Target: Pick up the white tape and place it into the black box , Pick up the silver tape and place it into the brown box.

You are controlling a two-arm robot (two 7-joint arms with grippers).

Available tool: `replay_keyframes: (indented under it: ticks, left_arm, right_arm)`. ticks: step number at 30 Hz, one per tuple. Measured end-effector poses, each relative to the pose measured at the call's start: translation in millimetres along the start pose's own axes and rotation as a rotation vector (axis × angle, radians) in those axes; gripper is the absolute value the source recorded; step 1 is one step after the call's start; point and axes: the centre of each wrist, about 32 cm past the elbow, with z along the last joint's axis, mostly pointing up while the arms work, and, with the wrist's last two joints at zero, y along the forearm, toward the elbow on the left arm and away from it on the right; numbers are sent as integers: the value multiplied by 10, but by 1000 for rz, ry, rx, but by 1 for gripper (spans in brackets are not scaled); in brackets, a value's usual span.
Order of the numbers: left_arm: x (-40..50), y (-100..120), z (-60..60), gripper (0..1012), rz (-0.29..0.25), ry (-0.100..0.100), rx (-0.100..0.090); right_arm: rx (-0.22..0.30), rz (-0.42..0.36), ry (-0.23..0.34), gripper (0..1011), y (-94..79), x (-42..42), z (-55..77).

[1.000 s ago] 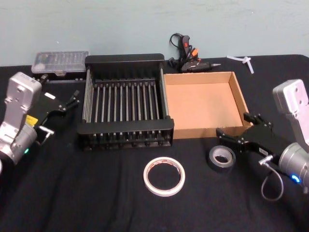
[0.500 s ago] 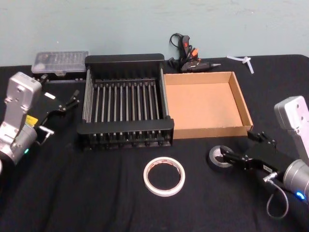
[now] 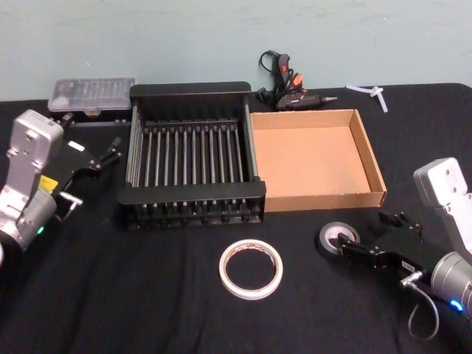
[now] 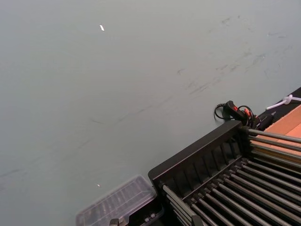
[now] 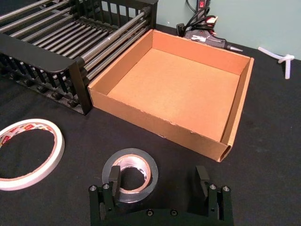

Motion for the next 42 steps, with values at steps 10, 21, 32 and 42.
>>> replay_keyframes:
  ticks: [10, 21, 32, 42]
  left_arm:
    - [0, 0, 0, 1001, 0, 0, 0]
    - [0, 0, 0, 1000, 0, 0, 0]
    - [0, 0, 0, 1002, 0, 0, 0]
    - [0, 0, 0, 1002, 0, 0, 0]
  right_arm:
    - [-12, -5, 8, 1002, 65, 21, -27]
    - [-23, -5, 13, 1002, 125, 32, -54]
    - [-23, -7, 15, 1002, 173, 42, -40]
    - [-15, -9, 17, 1002, 195, 52, -29]
